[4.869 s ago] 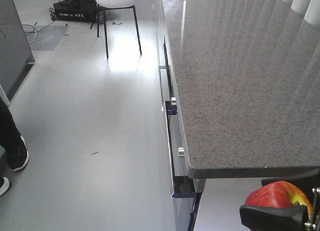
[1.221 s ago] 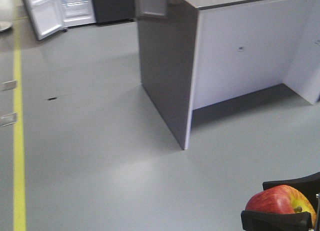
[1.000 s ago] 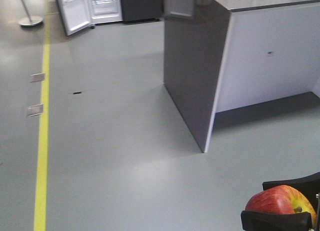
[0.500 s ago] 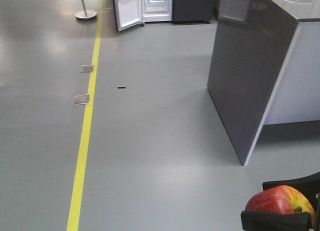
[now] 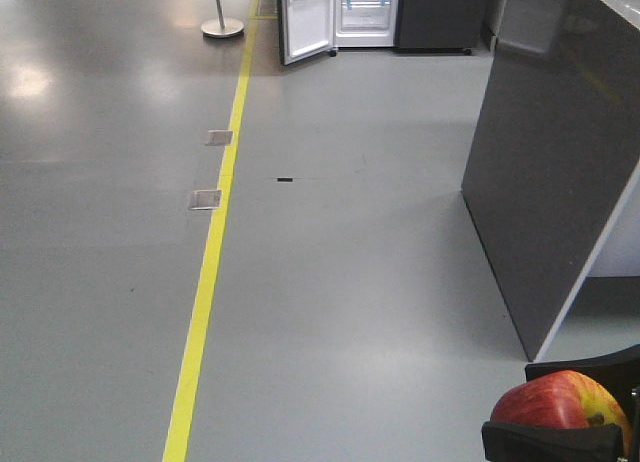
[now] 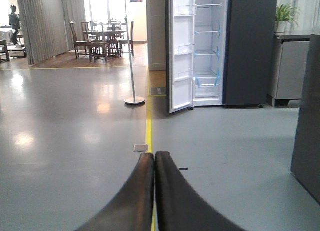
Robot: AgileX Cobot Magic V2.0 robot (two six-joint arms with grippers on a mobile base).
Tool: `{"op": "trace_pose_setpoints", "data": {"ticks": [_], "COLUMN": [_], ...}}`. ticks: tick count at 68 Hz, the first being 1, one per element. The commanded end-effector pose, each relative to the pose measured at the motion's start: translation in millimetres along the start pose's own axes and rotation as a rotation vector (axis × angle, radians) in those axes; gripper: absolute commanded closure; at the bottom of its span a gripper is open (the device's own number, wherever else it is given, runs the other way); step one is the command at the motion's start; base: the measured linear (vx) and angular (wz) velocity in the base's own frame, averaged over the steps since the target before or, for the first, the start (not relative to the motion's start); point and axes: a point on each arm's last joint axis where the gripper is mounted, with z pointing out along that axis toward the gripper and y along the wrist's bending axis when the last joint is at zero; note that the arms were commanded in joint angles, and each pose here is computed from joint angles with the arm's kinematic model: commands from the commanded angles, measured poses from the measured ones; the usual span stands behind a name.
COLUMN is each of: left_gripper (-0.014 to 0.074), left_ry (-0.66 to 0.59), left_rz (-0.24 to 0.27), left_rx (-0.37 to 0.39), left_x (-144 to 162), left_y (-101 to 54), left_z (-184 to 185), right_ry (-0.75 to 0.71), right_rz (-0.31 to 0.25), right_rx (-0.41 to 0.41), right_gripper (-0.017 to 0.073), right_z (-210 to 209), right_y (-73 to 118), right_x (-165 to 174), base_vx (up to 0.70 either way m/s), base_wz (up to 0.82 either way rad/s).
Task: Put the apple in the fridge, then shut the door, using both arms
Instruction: 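Drive the base away from the counter holding the apple, then drive the base toward the open white refrigerator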
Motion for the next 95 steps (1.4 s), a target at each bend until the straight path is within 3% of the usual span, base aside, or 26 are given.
{"op": "trace_pose_setpoints", "data": {"ticks": [1,95], "left_gripper": [0.06,0.06], "left_ry": [-0.072,-0.072], "left_rz": [-0.001,-0.001], "left_rx": [0.008,0.008], "left_x": [-2.8,-2.8], "left_y": [-0.4,-0.4], "left_z": [-0.8,-0.8], "right_ry": [-0.076,-0.076], "right_rz": [0.001,0.001], "right_rx": [-0.013,-0.012], "right_gripper": [0.0353,0.0353], "right_z": [-4.3,-4.3], "right_y": [3.7,3.7], "right_x": [-12.1,-12.1], "base_vx": [0.14,0.23], "base_wz": [0.14,0.02]}}
